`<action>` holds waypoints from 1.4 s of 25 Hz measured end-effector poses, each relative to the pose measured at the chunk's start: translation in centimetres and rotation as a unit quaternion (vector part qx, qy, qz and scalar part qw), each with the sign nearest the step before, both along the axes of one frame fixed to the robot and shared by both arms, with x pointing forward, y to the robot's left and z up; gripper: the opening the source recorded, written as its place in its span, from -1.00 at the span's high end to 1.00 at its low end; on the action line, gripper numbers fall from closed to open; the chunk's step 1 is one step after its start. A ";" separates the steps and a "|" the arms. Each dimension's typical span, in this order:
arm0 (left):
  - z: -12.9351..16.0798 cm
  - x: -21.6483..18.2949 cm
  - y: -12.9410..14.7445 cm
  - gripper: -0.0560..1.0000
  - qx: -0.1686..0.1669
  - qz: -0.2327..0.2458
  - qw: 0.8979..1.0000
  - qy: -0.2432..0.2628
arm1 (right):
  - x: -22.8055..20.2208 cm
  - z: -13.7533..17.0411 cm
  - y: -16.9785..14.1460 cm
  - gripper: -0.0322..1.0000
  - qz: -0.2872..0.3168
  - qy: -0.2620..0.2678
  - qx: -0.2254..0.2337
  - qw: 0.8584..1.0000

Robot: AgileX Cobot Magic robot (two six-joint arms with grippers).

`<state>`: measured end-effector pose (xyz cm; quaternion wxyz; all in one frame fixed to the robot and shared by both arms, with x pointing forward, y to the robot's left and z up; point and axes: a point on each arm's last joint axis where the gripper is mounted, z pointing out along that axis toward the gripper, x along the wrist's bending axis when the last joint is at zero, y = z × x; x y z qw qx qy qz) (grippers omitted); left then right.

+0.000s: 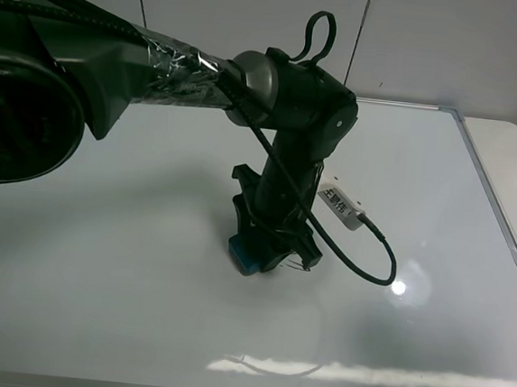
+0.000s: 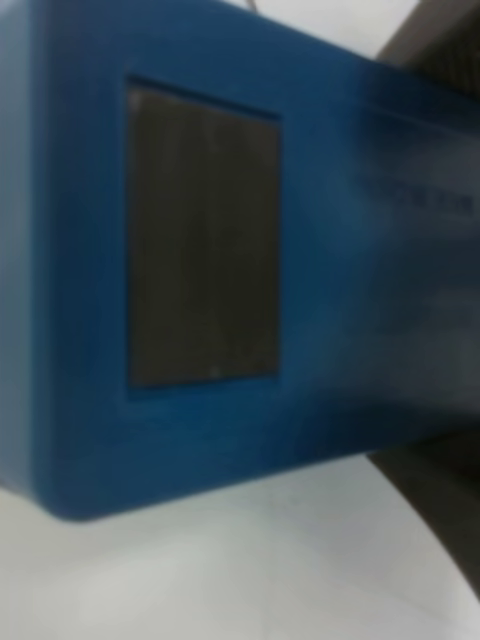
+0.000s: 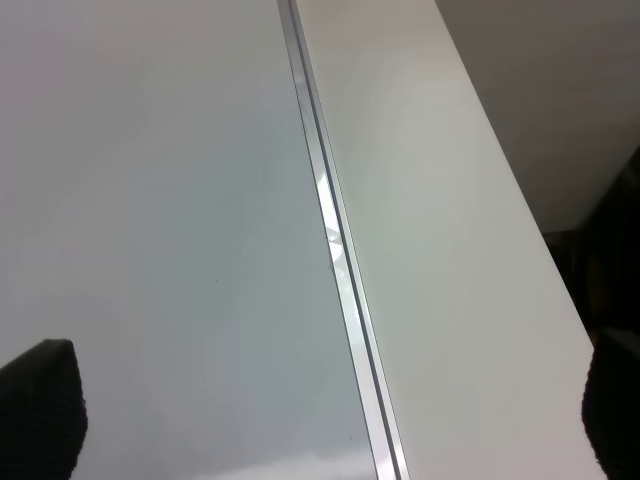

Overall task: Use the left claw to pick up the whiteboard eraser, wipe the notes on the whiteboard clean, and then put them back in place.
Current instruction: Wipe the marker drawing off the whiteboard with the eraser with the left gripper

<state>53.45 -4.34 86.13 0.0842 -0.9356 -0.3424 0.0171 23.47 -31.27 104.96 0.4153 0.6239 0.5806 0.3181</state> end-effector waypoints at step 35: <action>0.9 -1.0 3.0 -0.14 0.041 0.003 0.999 0.003 | 0.0 0.0 0.0 -0.98 0.000 0.000 0.000 1.000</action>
